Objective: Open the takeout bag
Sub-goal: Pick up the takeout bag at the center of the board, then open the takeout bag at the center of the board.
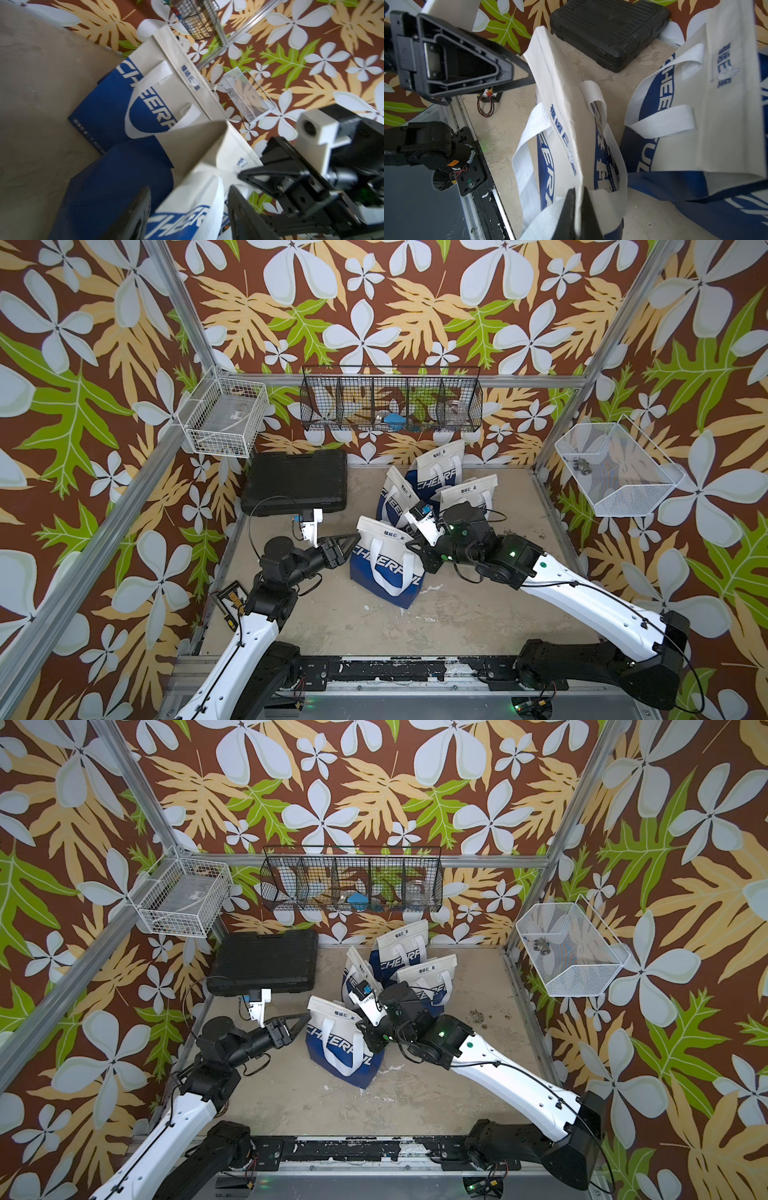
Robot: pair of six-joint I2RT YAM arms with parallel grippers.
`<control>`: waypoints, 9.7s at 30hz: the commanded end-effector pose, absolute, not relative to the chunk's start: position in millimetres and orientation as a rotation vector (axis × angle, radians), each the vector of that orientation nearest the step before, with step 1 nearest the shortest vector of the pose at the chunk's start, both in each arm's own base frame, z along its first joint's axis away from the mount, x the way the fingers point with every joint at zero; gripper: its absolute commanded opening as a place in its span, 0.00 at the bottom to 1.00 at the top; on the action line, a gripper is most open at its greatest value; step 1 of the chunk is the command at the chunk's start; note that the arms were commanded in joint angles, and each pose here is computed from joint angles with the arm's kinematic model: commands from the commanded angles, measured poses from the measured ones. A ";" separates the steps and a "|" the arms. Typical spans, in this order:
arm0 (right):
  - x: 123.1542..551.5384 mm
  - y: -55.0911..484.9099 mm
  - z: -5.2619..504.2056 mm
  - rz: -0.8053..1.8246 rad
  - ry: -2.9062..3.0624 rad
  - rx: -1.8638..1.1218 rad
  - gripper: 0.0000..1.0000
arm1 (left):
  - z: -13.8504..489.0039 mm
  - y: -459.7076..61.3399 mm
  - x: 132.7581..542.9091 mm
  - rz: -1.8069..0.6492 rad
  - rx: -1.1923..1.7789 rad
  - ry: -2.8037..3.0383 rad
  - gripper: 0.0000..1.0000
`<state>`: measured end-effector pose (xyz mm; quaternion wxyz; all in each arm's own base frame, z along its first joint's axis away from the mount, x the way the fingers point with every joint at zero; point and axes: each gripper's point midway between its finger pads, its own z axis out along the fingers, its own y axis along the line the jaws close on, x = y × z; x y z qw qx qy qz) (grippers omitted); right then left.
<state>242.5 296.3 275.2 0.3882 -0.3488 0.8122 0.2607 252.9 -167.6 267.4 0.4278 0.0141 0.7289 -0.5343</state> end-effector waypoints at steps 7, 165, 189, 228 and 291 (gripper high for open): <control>221.5 307.4 297.4 0.906 1.960 -1.004 0.00 | 281.7 -171.2 229.0 -1.388 0.150 1.699 0.50; 263.5 393.4 326.8 -0.019 1.523 -0.919 0.39 | 299.9 -184.3 209.2 -1.224 0.301 1.807 0.00; 235.3 434.6 295.6 0.233 1.500 -1.167 0.31 | 301.0 -185.0 210.2 -1.209 0.325 1.803 0.00; 286.2 381.7 326.2 0.169 1.887 -0.914 0.00 | 299.3 -145.1 231.1 -1.047 -0.034 1.831 0.62; 216.6 410.8 371.7 1.098 2.058 -0.630 0.00 | 289.9 -226.3 247.2 -1.413 -0.466 1.834 0.50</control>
